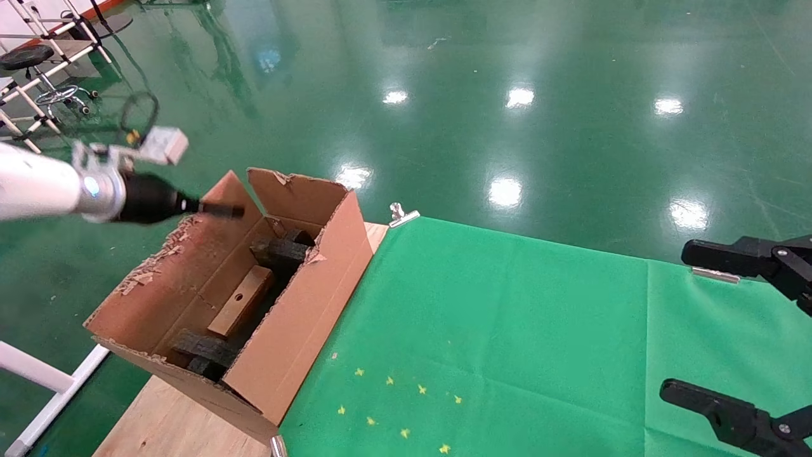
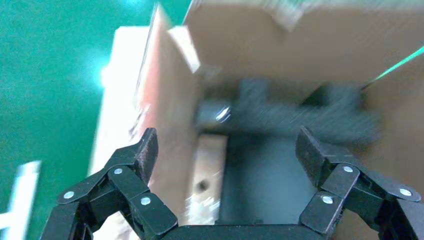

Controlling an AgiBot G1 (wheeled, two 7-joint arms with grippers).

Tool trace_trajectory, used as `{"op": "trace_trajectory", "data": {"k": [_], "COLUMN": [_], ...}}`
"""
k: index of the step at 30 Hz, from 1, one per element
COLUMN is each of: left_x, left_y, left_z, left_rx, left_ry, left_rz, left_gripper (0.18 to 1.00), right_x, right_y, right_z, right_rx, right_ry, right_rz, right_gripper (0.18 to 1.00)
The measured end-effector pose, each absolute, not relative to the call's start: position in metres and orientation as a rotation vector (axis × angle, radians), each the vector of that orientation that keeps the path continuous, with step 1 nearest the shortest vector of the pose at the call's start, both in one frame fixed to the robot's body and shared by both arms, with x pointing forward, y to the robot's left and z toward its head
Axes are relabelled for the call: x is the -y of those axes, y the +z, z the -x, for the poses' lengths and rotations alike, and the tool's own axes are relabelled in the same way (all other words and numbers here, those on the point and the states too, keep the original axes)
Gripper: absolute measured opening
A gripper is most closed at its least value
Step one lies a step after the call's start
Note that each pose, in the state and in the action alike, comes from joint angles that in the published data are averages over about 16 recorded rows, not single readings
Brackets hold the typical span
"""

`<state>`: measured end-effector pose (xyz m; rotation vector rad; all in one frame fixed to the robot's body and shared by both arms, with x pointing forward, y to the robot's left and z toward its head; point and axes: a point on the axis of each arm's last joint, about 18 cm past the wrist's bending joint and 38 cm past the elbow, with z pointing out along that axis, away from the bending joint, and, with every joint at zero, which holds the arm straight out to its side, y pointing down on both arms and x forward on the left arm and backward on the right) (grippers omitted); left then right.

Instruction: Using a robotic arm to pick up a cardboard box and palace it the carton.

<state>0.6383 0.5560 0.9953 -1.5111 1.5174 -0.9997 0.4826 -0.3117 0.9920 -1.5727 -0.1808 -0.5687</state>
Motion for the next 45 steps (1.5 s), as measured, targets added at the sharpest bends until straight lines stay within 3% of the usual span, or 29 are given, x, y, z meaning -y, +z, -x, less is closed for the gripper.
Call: {"op": "trace_trajectory", "data": {"k": [10,16,28,45], "left_x": [-0.512,-0.496,-0.477,-0.418], "left_y": [1.054,1.066,1.065,1.047], "left_z": [-0.599,-0.581,-0.581,-0.576], "left_rx": [-1.558,-1.596,-1.675,-1.873], "left_ry": [-1.531,-1.714,-1.759,-1.767], "left_rz": [1.473,1.442,1.31,0.837], "left_gripper": [0.999,1.001,1.001,1.001], "right_x": [0.312,0.312,0.312,0.312], "right_y": [0.992,0.992,0.992,0.992], "right_z": [-0.483,-0.483,-0.483,-0.483], "right_rx": [0.181,0.18,0.18,0.18], "right_ry": [-0.569,-0.569,-0.569,-0.569], "right_rz": [1.573,1.572,1.572,1.572], "right_gripper": [1.001,1.001,1.001,1.001]}}
